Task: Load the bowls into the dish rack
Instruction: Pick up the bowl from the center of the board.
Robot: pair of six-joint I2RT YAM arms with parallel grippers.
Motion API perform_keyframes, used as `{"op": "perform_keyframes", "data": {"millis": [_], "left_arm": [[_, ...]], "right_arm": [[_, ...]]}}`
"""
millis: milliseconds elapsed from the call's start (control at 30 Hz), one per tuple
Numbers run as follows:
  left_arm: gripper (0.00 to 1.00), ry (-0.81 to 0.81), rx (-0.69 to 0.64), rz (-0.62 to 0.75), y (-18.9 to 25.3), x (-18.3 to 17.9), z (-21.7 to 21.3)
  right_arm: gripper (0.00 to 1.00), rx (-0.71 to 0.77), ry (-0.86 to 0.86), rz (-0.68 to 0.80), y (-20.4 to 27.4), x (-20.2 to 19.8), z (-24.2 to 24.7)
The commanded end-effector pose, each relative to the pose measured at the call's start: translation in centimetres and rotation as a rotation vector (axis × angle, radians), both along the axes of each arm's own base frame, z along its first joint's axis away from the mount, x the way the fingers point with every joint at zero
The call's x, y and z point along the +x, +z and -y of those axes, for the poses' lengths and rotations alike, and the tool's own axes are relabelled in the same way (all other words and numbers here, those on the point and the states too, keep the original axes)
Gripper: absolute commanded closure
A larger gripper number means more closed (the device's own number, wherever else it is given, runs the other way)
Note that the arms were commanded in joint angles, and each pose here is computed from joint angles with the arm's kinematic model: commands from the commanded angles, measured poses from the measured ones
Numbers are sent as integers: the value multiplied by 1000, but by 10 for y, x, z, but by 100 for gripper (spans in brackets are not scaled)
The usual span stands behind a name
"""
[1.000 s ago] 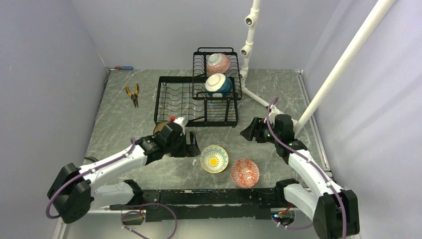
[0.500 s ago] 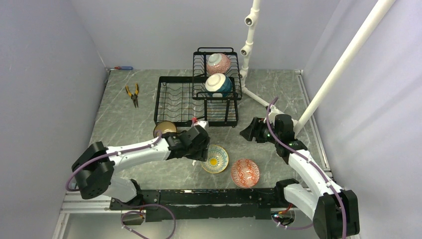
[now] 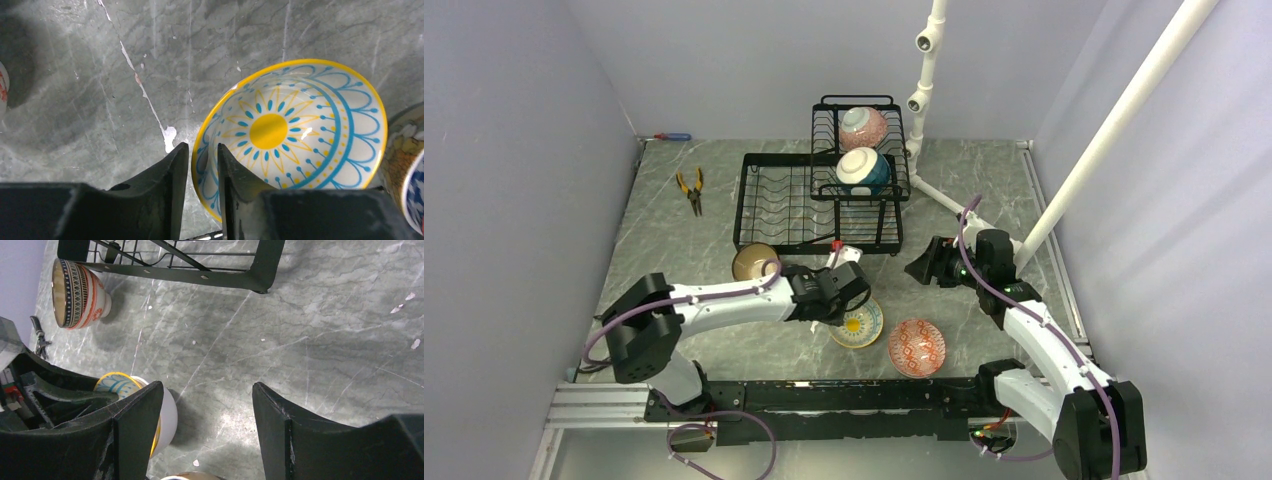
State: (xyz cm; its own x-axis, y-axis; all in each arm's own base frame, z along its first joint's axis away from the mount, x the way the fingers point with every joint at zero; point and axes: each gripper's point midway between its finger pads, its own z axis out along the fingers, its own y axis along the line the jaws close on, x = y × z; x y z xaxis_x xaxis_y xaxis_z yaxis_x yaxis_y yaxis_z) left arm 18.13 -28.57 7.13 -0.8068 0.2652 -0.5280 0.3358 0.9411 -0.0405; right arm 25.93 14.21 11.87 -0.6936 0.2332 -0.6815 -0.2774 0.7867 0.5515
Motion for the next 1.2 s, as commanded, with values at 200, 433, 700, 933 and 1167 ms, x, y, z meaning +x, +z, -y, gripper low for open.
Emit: {"op": "perform_keyframes", "data": {"millis": [200,433,700,933,1167], "left_arm": [[93,28,149,96,13,4,4],[93,30,129,113,27,2,7],[70,55,162,110,22,1,-3],[87,52,172,107,18,1,-2],[97,59,138,126,29,2,-1]], "right_arm": [[30,11,48,92,32,4,-5],[27,19,81,97,38,0,-9],[25,25,96,79,35,-1,-11],[25,32,109,78,37,-1,-13],[23,43,154,75,39,-6,-18]]}}
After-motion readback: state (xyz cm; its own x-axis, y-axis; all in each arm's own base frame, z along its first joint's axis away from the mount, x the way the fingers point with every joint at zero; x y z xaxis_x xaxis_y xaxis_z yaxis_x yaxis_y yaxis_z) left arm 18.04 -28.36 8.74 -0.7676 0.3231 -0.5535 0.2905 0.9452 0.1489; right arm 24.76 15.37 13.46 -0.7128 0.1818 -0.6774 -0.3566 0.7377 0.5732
